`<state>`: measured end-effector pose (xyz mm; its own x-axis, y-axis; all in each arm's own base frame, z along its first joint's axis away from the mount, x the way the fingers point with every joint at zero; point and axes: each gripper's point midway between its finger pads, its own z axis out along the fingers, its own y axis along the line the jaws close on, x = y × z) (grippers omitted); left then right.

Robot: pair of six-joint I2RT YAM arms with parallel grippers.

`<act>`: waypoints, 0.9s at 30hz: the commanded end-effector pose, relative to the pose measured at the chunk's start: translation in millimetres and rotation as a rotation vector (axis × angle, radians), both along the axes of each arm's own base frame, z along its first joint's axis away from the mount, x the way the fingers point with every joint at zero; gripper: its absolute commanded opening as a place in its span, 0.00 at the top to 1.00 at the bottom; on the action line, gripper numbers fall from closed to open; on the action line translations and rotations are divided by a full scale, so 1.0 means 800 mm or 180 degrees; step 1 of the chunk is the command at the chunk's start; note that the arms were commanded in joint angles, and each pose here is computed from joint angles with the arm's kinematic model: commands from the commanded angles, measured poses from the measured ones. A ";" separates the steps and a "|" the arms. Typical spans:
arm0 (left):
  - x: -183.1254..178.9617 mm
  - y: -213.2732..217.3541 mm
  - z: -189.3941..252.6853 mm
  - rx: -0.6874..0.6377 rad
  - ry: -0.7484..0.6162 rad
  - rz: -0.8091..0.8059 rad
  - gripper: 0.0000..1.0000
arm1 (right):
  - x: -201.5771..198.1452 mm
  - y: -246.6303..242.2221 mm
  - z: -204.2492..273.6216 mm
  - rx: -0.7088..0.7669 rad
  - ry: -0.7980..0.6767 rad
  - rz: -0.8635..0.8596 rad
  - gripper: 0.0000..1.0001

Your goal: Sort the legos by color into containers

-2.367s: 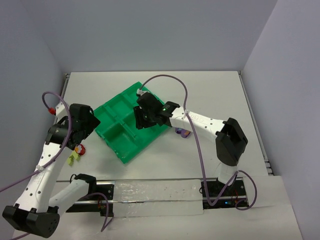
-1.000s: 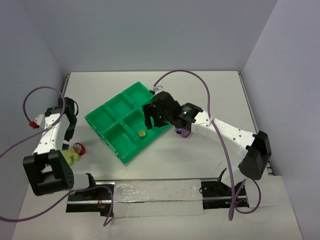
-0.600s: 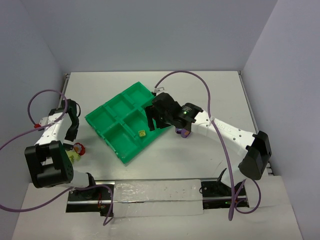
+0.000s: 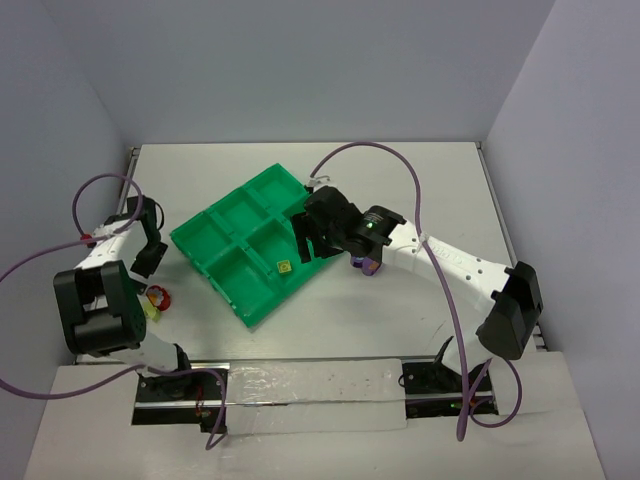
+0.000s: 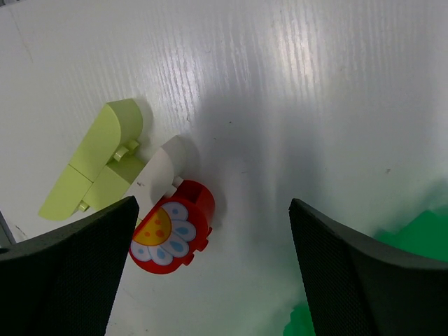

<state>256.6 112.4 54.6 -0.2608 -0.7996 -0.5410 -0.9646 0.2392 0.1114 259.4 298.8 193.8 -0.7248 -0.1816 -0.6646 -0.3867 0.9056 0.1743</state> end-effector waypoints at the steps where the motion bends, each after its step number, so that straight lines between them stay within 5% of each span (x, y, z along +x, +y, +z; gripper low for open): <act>1: 0.013 0.004 0.036 0.0056 -0.0357 -0.0131 0.02 | 0.009 -0.005 0.008 -0.0034 -0.0077 -0.0084 0.17; 13: -0.019 -0.003 0.062 0.0061 -0.1101 0.0690 0.01 | 0.005 0.002 0.000 -0.0010 -0.0020 0.0009 0.17; 27: -0.039 -0.013 0.036 -0.0075 -0.1166 0.1799 0.05 | 0.009 -0.007 -0.018 -0.0301 0.0155 -0.0009 0.17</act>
